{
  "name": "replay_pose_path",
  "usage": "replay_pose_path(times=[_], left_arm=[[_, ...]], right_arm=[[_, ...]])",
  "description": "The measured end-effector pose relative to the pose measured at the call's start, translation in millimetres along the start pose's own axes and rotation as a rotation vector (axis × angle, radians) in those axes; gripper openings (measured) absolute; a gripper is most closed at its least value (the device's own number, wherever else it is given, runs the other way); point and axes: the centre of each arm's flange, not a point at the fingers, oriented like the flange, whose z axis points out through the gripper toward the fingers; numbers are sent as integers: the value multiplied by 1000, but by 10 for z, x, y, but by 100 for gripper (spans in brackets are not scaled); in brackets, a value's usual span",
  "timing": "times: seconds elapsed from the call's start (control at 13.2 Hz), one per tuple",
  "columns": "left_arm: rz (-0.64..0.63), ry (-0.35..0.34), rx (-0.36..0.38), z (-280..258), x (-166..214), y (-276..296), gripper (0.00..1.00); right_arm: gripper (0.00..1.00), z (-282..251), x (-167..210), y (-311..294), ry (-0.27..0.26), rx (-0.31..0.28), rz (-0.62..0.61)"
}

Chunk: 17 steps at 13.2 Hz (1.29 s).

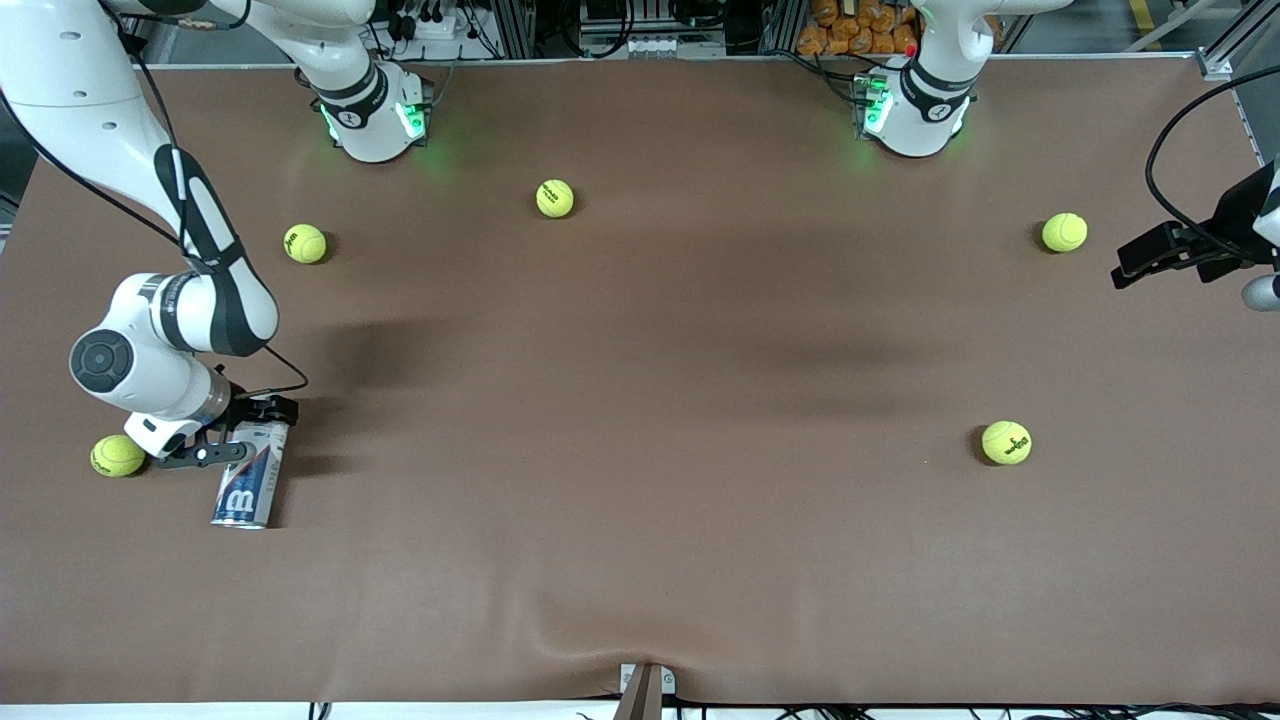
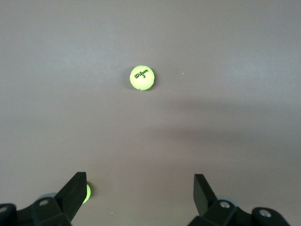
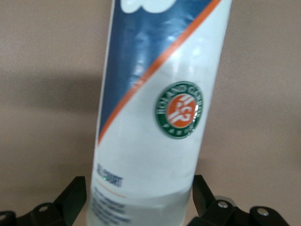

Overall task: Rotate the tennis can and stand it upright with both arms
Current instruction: 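Lift the can with the right gripper and carry it toward table center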

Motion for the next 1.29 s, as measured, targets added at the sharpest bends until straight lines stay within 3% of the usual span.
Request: replay_pose_path(times=[0.15, 0.3, 0.53, 0.76, 0.99, 1.14, 1.29], left_arm=[[0, 0, -1, 0, 0, 0, 100], [0, -1, -1, 1, 0, 0, 100], [0, -1, -1, 1, 0, -1, 100], [-1, -2, -1, 8, 3, -1, 100], [-1, -3, -1, 12, 5, -2, 100], [-2, -3, -7, 13, 6, 0, 100], [-4, -5, -12, 19, 9, -5, 100]], right_arm=[[96, -9, 17, 5, 5, -2, -16], [81, -53, 57, 11, 16, -7, -28], [72, -118, 134, -68, 30, -13, -57], [72, -272, 296, -290, 65, -20, -124], [74, -539, 508, -901, 117, -15, -226], [73, -673, 607, -1465, 146, -11, -332], [73, -807, 668, -1965, 172, -57, -475]])
